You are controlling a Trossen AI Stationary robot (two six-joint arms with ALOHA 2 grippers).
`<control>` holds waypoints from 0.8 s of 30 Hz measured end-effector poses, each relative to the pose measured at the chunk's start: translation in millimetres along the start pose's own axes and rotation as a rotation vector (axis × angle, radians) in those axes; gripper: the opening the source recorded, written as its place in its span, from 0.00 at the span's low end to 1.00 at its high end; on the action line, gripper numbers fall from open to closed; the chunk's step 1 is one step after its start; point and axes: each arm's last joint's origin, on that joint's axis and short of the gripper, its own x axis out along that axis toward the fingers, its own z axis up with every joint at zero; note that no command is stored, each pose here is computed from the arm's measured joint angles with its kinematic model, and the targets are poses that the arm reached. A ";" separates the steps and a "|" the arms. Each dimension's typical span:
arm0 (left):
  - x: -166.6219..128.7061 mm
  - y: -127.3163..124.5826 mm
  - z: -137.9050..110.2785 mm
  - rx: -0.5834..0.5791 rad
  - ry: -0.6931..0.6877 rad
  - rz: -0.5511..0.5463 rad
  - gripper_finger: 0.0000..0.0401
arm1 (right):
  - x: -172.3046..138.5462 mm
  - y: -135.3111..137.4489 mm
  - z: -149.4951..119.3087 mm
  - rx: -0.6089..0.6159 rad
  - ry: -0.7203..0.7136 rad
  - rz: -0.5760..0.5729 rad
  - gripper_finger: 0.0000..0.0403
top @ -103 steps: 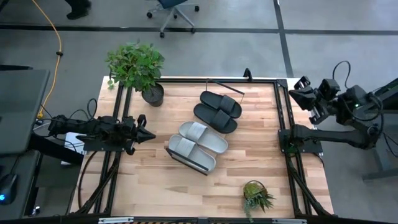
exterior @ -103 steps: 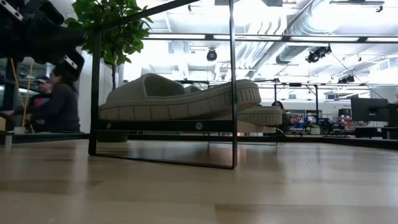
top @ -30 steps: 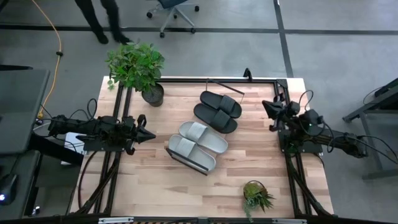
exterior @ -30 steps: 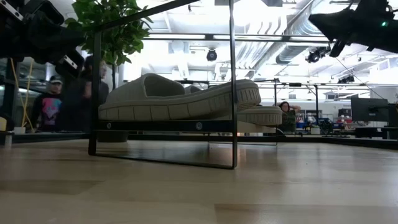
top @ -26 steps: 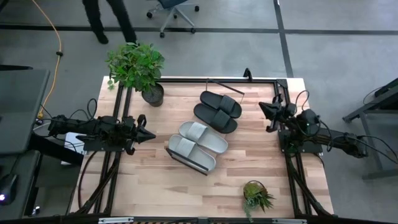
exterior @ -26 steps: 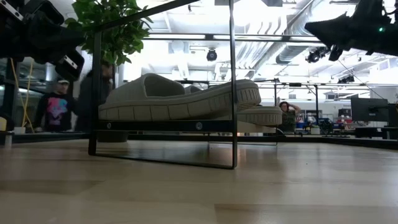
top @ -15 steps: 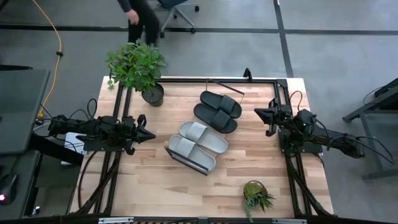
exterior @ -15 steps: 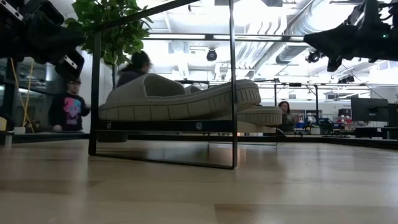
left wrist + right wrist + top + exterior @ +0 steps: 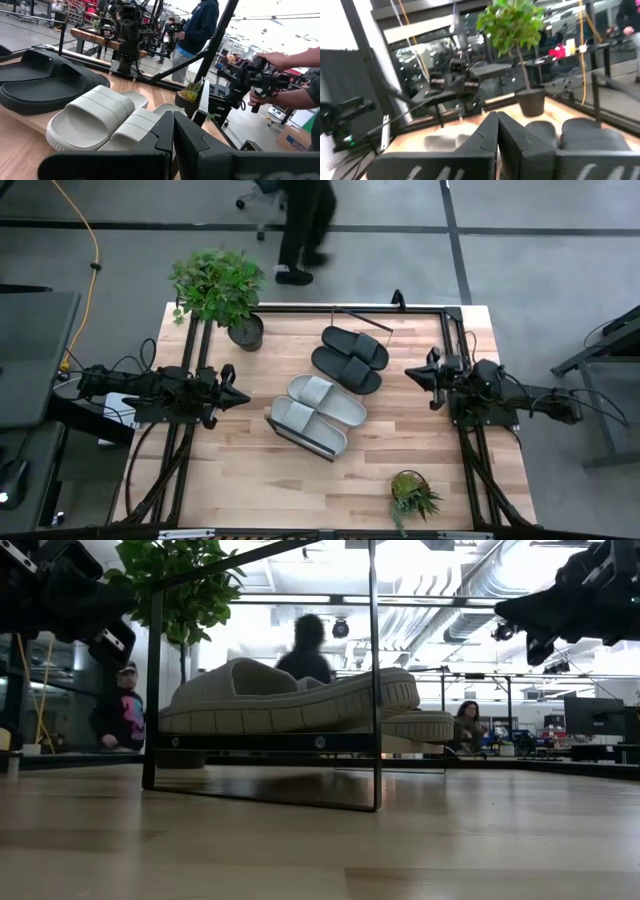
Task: Pick and place slides into the shelf
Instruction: Return to Home Position
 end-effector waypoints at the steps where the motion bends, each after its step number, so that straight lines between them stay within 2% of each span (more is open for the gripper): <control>1: 0.0 0.0 0.0 0.000 0.000 0.000 0.00 | 0.0 0.6 -1.4 0.002 0.014 0.005 0.00; 7: 0.0 0.0 0.0 0.000 0.000 0.000 0.00 | -0.6 2.3 -11.4 0.006 0.117 0.018 0.00; 24: 0.0 0.0 0.0 0.000 0.000 0.000 0.00 | -0.8 1.8 -14.2 -0.043 0.145 0.011 0.00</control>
